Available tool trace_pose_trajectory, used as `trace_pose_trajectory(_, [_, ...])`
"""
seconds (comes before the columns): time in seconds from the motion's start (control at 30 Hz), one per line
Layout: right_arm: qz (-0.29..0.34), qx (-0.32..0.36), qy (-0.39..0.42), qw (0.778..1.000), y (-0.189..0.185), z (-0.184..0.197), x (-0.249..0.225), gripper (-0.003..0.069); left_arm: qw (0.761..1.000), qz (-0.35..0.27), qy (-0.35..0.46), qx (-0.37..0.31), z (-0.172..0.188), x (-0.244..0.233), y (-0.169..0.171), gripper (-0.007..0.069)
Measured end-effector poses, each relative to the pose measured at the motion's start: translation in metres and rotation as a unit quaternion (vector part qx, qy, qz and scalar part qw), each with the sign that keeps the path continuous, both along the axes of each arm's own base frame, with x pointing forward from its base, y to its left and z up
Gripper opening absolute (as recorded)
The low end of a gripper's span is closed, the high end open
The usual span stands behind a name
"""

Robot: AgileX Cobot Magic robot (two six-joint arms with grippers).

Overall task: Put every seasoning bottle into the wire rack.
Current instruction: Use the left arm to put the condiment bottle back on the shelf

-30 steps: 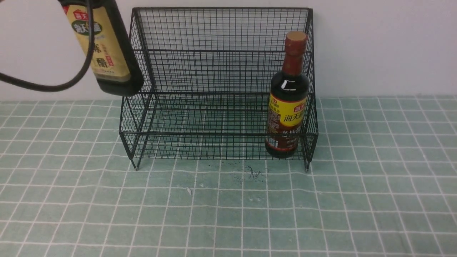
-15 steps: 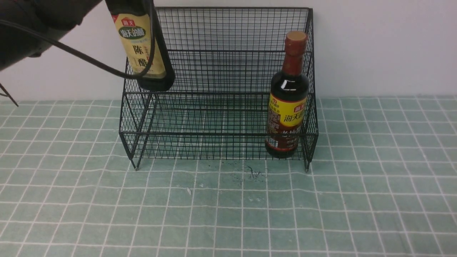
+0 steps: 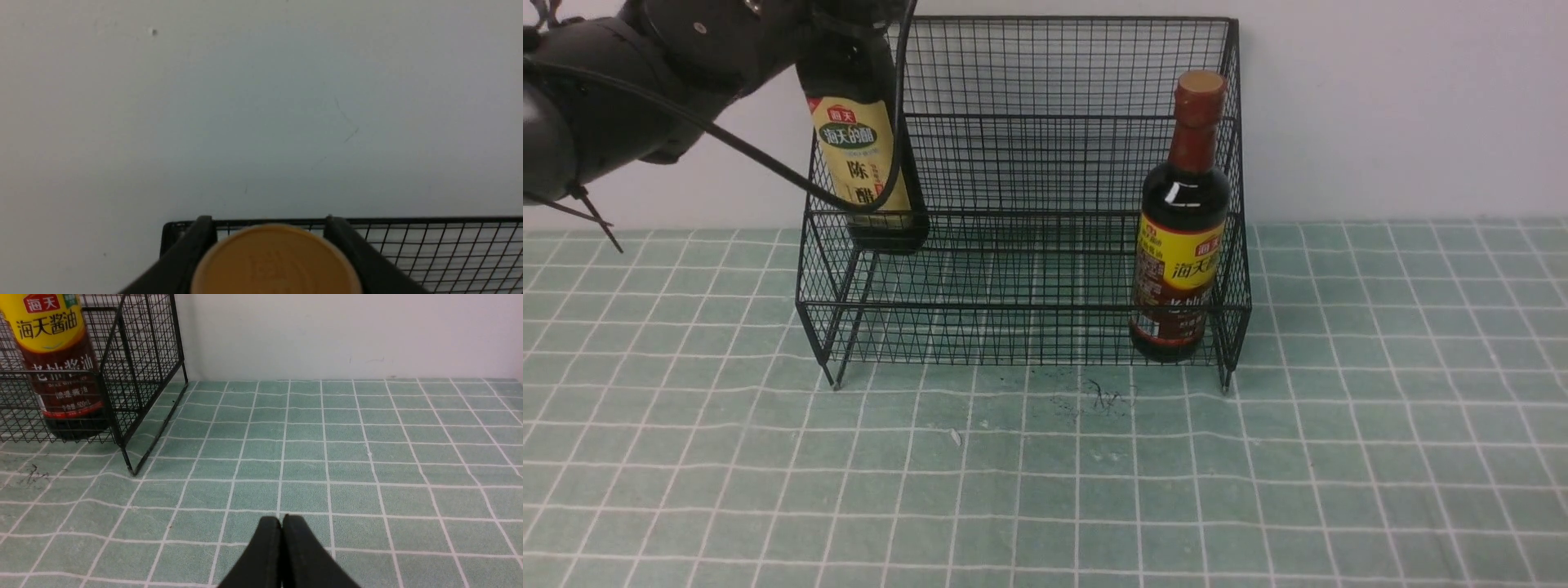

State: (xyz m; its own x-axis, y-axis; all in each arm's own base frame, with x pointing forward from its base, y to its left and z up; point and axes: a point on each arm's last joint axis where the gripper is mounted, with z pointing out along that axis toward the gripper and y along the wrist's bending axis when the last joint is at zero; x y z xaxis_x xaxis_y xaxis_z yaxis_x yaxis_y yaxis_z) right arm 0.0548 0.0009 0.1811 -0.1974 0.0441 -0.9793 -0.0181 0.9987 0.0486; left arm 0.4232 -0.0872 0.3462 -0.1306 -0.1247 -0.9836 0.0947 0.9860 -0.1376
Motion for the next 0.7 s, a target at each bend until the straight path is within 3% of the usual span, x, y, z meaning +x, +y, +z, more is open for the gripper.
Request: trace_pose_trajectory(0.7, [0.0,0.0,0.0,1.0,0.0,0.0,0.0,-0.0015,0.997,-0.037,0.064,0.001,-0.024,0.006,-0.009,0.0312])
